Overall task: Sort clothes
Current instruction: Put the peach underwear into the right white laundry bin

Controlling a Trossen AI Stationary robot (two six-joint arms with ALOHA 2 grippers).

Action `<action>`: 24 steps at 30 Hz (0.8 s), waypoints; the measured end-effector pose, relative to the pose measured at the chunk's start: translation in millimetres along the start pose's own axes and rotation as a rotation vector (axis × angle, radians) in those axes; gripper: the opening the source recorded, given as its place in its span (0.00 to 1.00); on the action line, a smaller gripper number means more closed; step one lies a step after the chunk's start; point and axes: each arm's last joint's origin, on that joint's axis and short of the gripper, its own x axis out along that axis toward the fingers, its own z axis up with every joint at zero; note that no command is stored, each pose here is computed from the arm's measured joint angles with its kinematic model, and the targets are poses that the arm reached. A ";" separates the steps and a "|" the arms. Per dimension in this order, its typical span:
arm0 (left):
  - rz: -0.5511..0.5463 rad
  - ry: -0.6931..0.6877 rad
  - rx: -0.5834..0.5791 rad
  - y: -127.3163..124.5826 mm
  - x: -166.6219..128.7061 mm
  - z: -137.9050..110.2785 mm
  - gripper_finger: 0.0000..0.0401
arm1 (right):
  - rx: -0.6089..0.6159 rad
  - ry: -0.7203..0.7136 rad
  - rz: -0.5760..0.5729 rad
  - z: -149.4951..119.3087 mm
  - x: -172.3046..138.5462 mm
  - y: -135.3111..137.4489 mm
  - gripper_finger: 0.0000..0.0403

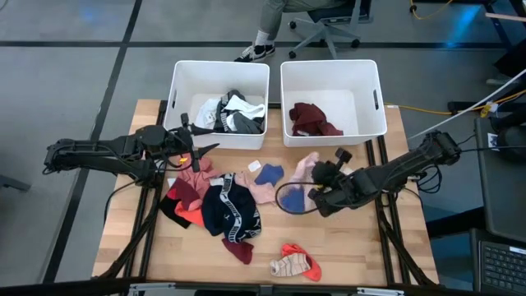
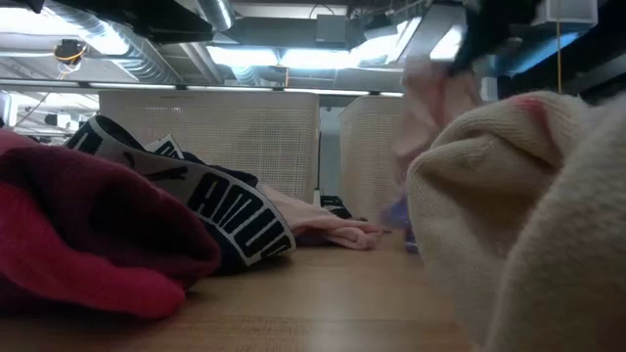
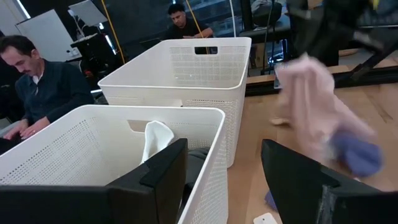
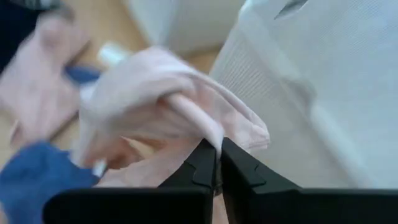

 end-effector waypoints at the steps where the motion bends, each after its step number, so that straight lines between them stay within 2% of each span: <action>1: 0.000 0.000 0.000 0.0 0.0 0.0 0.48 | 0.003 -0.036 -0.023 5.7 -6.2 -2.9 0.05; 5: 0.000 0.000 0.000 0.0 0.0 -0.1 0.48 | 0.033 -0.170 -0.094 24.2 -26.5 -11.9 0.03; 7: 0.000 0.000 0.000 0.1 0.0 0.0 0.48 | 0.031 -0.190 -0.099 28.5 -29.6 -13.6 0.03; 12: 0.000 0.000 -0.001 0.0 0.0 0.0 0.48 | 0.011 -0.127 -0.032 25.7 -26.8 -10.1 0.04; 19: 0.000 0.000 -0.002 0.0 -0.1 0.0 0.48 | -0.004 -0.020 0.008 5.6 -12.5 -2.2 0.04; 24: 0.000 -0.001 -0.003 0.0 0.0 0.1 0.48 | -0.004 -0.041 -0.005 8.0 -13.9 -3.0 0.05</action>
